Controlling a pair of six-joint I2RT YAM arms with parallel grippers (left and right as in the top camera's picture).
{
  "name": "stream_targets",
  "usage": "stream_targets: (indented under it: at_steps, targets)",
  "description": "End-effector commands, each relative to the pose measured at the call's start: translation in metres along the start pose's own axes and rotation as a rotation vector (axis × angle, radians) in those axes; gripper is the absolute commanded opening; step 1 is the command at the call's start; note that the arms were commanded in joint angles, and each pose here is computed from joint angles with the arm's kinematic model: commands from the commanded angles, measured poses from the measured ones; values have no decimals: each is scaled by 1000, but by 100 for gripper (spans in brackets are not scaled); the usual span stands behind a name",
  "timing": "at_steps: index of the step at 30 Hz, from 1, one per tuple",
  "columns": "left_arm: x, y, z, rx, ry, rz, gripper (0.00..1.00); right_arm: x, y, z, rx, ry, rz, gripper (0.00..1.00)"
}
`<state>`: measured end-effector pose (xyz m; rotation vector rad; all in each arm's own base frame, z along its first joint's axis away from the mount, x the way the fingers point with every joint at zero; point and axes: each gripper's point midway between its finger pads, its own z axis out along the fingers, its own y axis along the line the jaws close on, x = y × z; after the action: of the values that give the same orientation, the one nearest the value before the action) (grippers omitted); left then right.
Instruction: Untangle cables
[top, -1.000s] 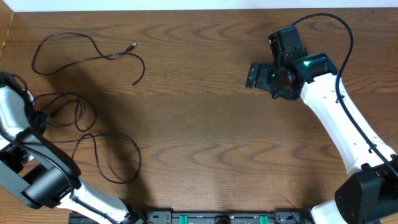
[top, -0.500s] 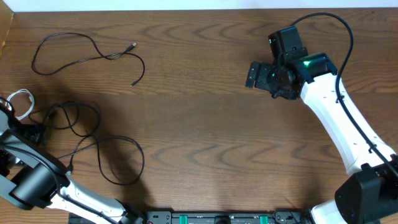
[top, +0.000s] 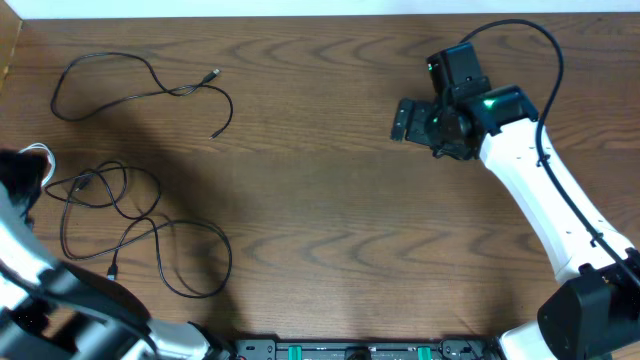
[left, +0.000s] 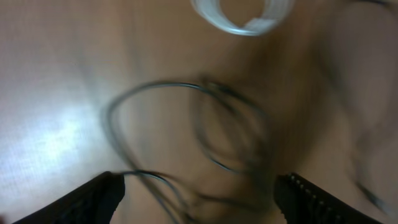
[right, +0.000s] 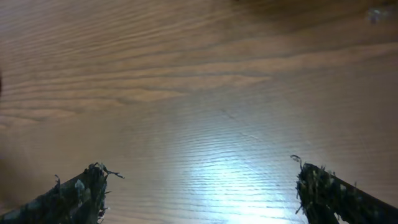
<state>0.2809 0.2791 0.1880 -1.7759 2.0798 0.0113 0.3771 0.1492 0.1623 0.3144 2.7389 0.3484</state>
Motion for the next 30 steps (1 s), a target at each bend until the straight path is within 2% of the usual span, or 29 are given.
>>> stream_targets:
  at_steps: [1,5,12,17,23,30]
  targets:
    - [33,-34,-8,92,86,106,80,4,12,3,-18,0,-35,96]
    - [78,-32,9,10,193,181,79,8,22,3,-35,-5,-58,97]
    - [158,9,49,-210,404,256,77,13,28,3,-38,4,-95,97]
    - [194,19,56,-235,505,257,77,13,28,3,-39,3,-94,97]
    - [227,21,59,-258,558,265,76,10,30,3,-48,-9,-95,97]
    - [257,37,85,-315,514,226,75,13,32,3,-48,-3,-101,97]
